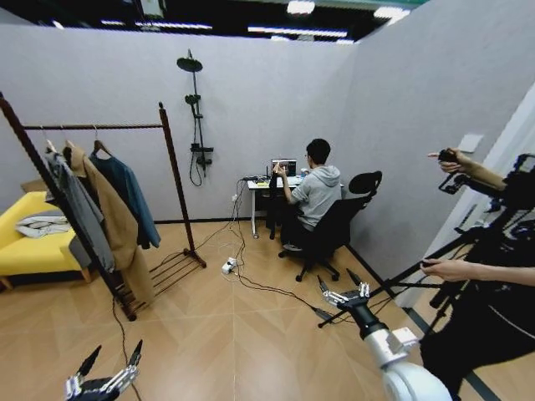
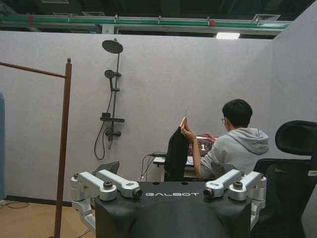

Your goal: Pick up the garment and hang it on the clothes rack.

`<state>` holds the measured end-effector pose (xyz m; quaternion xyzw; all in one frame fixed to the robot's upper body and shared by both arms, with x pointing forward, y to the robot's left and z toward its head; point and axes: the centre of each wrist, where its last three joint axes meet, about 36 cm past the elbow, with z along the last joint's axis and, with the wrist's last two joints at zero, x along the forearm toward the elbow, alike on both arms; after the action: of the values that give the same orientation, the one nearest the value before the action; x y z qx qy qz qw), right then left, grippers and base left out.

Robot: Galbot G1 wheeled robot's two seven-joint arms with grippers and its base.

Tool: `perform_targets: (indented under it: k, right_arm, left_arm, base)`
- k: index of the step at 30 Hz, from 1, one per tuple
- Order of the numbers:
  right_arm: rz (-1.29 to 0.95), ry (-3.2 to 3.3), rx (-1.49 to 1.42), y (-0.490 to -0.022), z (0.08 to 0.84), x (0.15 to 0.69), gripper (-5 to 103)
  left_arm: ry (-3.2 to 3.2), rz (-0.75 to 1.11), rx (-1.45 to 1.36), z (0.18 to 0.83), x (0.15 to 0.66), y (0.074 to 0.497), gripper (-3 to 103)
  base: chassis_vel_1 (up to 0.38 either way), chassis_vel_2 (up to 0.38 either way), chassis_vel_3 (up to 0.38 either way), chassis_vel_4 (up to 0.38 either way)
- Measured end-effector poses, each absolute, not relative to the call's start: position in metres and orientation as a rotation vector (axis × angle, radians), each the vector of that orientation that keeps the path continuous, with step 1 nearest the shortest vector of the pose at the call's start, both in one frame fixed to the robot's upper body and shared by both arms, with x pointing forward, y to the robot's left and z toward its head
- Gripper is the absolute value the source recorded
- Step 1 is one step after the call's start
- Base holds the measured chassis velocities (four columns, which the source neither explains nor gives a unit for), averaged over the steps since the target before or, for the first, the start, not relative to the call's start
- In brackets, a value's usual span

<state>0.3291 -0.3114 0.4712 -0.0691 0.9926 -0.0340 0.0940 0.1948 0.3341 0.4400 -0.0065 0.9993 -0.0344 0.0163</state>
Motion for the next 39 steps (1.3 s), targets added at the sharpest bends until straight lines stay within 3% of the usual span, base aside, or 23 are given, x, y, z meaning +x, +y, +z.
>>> perform_targets:
  k: [22,30,39]
  right_arm:
    - [0.018,2.981,-0.282,-0.298,0.458,0.325,100]
    - [0.178,3.016,-0.344,-0.294,0.486,0.315,100]
    - [0.14,2.991,-0.305,-0.301,0.485,0.327,100]
  left_arm:
    - [3.107,-0.107,-0.02,0.44,0.195,0.334,100]
    - [3.107,-0.107,-0.02,0.44,0.195,0.334,100]
    - [3.107,-0.107,-0.02,0.44,0.195,0.334,100]
  base:
    - [-0.002,0.0,-0.001,-0.003]
    - [0.0,0.0,0.0,0.0]
    - [0.0,0.0,0.0,0.0]
